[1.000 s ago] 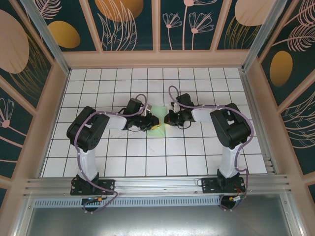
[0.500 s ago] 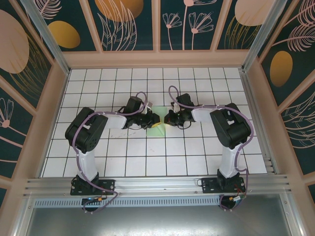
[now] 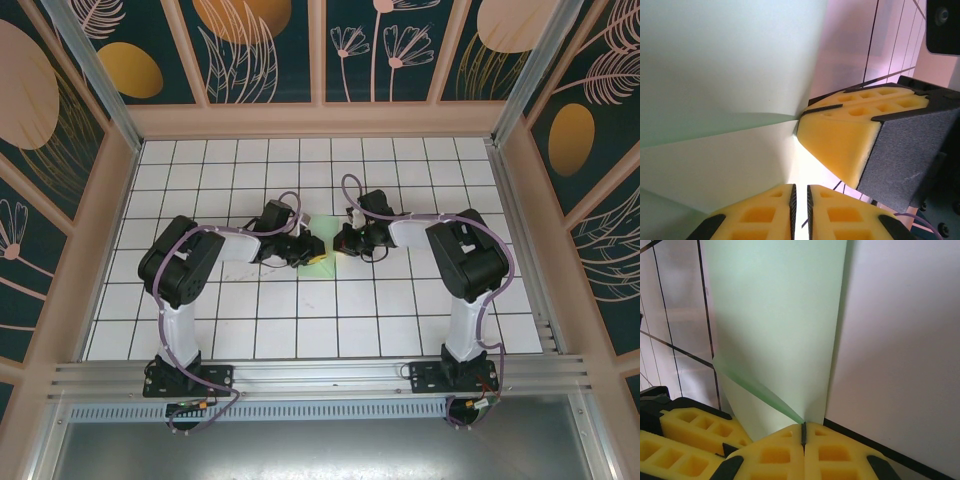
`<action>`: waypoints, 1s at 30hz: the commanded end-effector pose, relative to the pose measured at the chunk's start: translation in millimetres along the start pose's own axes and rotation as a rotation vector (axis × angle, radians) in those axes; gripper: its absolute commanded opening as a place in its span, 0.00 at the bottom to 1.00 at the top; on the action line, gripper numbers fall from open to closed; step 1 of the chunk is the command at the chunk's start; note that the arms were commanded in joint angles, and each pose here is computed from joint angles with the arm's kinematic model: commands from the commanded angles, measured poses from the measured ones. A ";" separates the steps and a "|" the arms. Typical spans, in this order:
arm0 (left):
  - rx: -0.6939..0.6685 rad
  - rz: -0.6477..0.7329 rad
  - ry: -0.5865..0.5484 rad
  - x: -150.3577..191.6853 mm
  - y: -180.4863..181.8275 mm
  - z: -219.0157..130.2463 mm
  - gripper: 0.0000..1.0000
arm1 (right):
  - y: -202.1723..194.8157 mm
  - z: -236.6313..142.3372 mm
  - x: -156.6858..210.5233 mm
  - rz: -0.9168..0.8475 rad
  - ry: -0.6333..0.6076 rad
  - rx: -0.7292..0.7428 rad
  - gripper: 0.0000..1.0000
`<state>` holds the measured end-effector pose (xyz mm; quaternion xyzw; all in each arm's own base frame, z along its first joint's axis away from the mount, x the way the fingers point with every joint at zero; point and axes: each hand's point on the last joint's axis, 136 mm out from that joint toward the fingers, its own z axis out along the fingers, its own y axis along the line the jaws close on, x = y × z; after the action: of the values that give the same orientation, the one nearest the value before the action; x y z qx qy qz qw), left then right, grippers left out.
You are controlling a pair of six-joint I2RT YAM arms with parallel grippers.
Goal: Fold a paper plane with a square sheet of paper (pick it up from the middle)
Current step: Fold the triangle a second time at the center of the table.
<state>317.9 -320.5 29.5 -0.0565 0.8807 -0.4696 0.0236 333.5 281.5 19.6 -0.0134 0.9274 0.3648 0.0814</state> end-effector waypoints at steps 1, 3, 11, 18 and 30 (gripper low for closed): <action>-0.030 0.006 0.007 0.0 6.7 3.7 0.17 | 0.7 3.0 -1.9 -0.008 0.017 -0.004 0.03; -0.030 0.006 0.006 -0.2 6.6 3.4 0.17 | 0.5 3.4 -2.1 -0.011 0.016 -0.001 0.03; -0.053 -0.006 0.008 1.6 13.8 4.5 0.17 | -4.2 5.6 -0.8 -0.001 0.023 0.014 0.03; -0.086 -0.024 0.006 3.7 23.6 4.8 0.17 | -7.3 5.2 -0.4 -0.001 0.021 0.032 0.03; -0.146 -0.100 -0.003 11.0 44.4 3.7 0.17 | -3.3 -11.9 -18.7 -0.006 -0.035 0.058 0.14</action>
<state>317.8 -314.9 19.3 -0.0700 0.8913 -0.4473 0.0239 336.5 280.7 20.7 -0.0127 0.9315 0.3552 0.0776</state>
